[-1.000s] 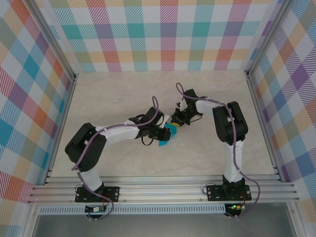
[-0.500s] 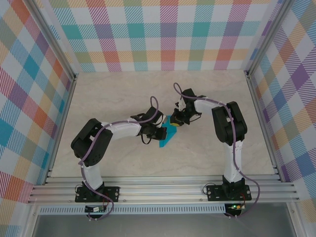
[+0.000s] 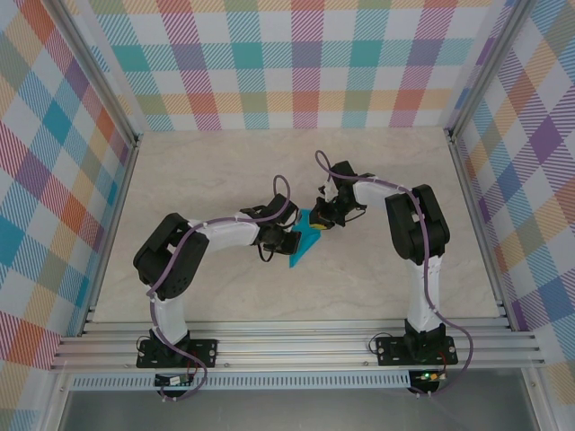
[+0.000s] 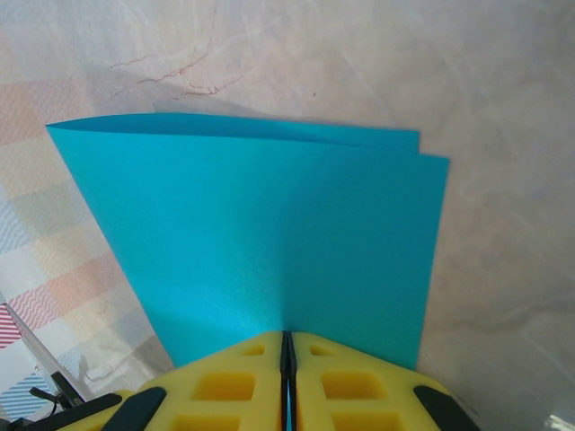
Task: Fold a paper plane with a square sheet of paper (pick it up from the middle)
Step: Third fold the triangle at the center of the table.
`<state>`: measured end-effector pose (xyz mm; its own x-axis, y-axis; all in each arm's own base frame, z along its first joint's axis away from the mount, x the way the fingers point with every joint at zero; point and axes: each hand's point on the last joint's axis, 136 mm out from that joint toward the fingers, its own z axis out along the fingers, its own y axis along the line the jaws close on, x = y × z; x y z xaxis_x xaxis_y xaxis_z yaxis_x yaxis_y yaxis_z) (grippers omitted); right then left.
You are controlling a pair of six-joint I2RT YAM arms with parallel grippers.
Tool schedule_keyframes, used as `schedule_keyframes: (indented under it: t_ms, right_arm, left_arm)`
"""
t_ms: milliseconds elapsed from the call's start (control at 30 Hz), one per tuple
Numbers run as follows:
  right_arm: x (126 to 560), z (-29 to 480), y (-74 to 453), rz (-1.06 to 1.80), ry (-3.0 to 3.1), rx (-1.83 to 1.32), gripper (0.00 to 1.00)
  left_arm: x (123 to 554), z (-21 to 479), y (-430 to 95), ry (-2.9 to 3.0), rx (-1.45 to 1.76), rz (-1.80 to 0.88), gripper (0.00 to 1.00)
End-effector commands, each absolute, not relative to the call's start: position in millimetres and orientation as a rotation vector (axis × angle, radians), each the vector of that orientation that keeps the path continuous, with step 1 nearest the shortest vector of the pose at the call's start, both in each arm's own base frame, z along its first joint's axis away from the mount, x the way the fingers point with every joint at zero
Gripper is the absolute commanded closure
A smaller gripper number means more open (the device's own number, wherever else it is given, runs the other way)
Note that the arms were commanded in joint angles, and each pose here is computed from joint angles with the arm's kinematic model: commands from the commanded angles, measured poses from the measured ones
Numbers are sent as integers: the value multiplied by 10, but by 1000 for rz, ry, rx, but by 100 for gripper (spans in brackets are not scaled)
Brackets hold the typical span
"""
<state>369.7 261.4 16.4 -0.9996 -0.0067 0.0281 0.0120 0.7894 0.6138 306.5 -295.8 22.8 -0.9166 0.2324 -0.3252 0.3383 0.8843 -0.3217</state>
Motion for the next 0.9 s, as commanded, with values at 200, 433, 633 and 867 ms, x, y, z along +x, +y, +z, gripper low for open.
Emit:
schedule_keyframes:
  t_ms: [200, 433, 633, 867]
  right_arm:
    - [3545, -80, 2536, -880, -2914, -15, 89]
    - [3541, -108, 2517, -861, -2918, -16, 90]
    - [3520, -141, 2507, -851, -2914, -18, 90]
    - [3523, -139, 2501, -848, -2917, -19, 90]
  left_arm:
    - [3162, 273, -2903, 2760, 425, -489, 100]
    - [3185, 366, -2899, 2717, 445, -489, 100]
    - [3199, 376, -2904, 2708, 450, -489, 100]
    - [3267, 500, -2909, 2654, 442, -486, 100]
